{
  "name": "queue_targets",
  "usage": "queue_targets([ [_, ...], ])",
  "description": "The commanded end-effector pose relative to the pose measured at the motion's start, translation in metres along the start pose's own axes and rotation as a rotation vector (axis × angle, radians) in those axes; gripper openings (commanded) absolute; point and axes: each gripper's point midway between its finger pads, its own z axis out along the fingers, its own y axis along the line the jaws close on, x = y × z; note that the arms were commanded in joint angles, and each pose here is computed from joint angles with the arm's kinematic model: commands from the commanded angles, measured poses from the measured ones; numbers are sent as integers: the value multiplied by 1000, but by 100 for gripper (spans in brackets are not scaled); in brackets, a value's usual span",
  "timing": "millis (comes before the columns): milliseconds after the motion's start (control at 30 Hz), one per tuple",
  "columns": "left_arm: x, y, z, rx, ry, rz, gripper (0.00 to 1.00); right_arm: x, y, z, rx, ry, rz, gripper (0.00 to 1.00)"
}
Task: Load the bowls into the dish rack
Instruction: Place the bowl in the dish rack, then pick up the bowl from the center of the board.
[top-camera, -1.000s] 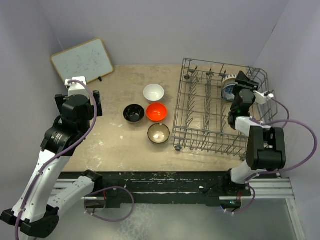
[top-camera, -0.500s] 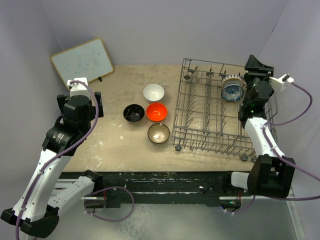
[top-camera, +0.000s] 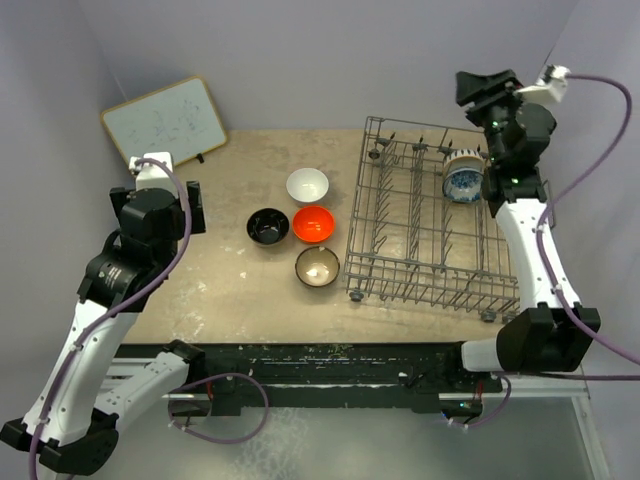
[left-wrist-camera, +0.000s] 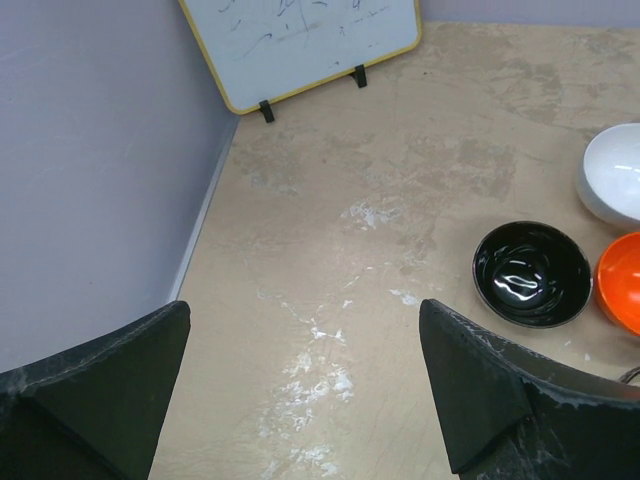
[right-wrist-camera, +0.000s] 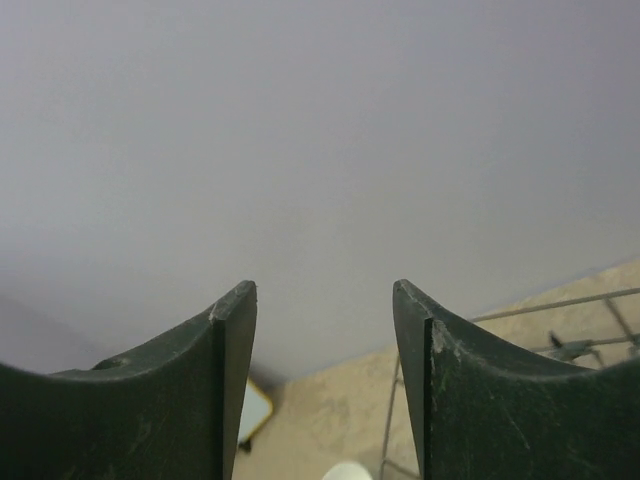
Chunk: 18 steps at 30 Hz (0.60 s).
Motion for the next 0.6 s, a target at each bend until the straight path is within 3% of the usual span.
queue_targets([
  [0,-27,2,-16,35,-55,-85,99,35,72,-19,-137,163,-208,62],
  [100,-35,7,-26,45,-65,-113,99,54,97,-31,-186,212,-228,68],
  [300,-44,22,-45,35,-80,-158,99,117,139,-51,-321,381,-206,69],
  [567,-50,35,-60,25,-101,-177,99,246,194,-78,-452,684,-264,69],
])
